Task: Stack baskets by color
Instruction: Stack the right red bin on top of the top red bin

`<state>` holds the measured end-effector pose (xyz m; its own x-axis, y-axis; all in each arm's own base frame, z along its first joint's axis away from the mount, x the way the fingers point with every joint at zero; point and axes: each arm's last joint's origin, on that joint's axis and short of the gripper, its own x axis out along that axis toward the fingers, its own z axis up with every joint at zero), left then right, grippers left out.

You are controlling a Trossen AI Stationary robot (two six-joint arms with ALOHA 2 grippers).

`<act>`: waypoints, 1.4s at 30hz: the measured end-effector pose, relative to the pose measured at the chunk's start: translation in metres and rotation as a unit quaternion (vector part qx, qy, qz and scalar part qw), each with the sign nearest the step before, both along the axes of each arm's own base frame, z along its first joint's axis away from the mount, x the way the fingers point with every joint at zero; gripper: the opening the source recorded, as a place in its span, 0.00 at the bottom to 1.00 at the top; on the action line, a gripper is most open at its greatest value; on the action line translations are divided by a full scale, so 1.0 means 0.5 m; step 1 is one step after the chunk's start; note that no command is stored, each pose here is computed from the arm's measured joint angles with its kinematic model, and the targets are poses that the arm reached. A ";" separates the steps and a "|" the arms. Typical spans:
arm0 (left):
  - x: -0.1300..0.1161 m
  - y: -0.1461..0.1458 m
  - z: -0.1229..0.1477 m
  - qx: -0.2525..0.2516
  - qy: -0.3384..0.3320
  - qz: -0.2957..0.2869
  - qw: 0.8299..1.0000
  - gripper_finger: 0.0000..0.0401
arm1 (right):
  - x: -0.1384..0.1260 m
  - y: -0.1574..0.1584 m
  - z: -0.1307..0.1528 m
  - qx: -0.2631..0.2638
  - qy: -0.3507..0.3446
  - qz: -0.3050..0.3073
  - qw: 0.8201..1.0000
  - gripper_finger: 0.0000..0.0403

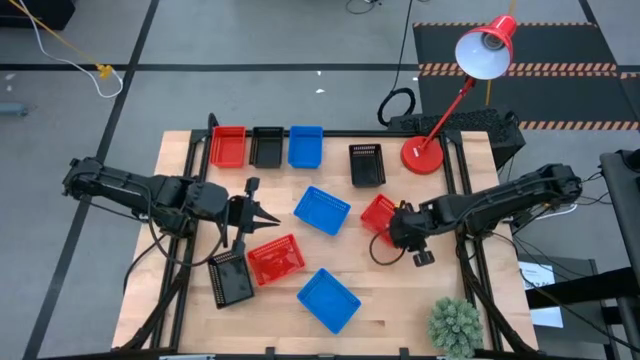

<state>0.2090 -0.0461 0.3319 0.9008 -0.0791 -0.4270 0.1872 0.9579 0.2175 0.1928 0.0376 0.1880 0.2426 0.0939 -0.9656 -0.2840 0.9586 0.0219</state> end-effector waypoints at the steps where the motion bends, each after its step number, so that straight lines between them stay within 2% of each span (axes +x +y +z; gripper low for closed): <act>1: 0.000 0.000 0.000 0.000 0.000 0.000 1.000 0.08 | 0.001 0.000 -0.004 -0.002 0.005 0.005 1.000 0.24; 9: 0.000 0.000 0.000 0.005 0.000 -0.002 1.000 0.08 | 0.006 -0.002 -0.019 -0.040 0.026 0.012 0.999 0.22; 12: 0.000 0.000 0.000 0.008 -0.001 -0.004 1.000 0.08 | 0.008 -0.004 -0.019 -0.056 0.019 0.007 0.998 0.17; 15: 0.001 0.000 0.002 0.010 -0.006 -0.005 1.000 0.08 | 0.014 -0.003 -0.013 -0.051 0.000 -0.004 0.999 0.09; 18: 0.004 -0.001 0.008 0.006 -0.024 -0.005 1.000 0.08 | 0.027 -0.001 0.010 -0.044 -0.019 -0.020 0.999 0.02; 27: 0.019 -0.001 0.019 0.002 -0.063 0.023 0.998 0.08 | 0.081 0.003 0.126 -0.043 -0.124 -0.114 0.985 0.03; 30: 0.040 -0.005 0.008 0.001 -0.060 0.024 0.998 0.14 | 0.096 0.003 0.168 -0.052 -0.168 -0.134 0.975 0.01; 34: 0.080 -0.006 -0.003 0.006 -0.080 0.029 0.996 0.28 | 0.111 0.000 0.206 -0.082 -0.226 -0.153 0.958 0.02; 39: 0.133 0.015 -0.020 0.008 -0.093 0.057 0.994 0.46 | 0.141 -0.008 0.219 -0.152 -0.301 -0.197 0.921 0.02; 42: 0.167 0.030 -0.032 0.010 -0.075 0.075 0.994 0.51 | 0.165 -0.009 0.216 -0.173 -0.324 -0.191 0.910 0.02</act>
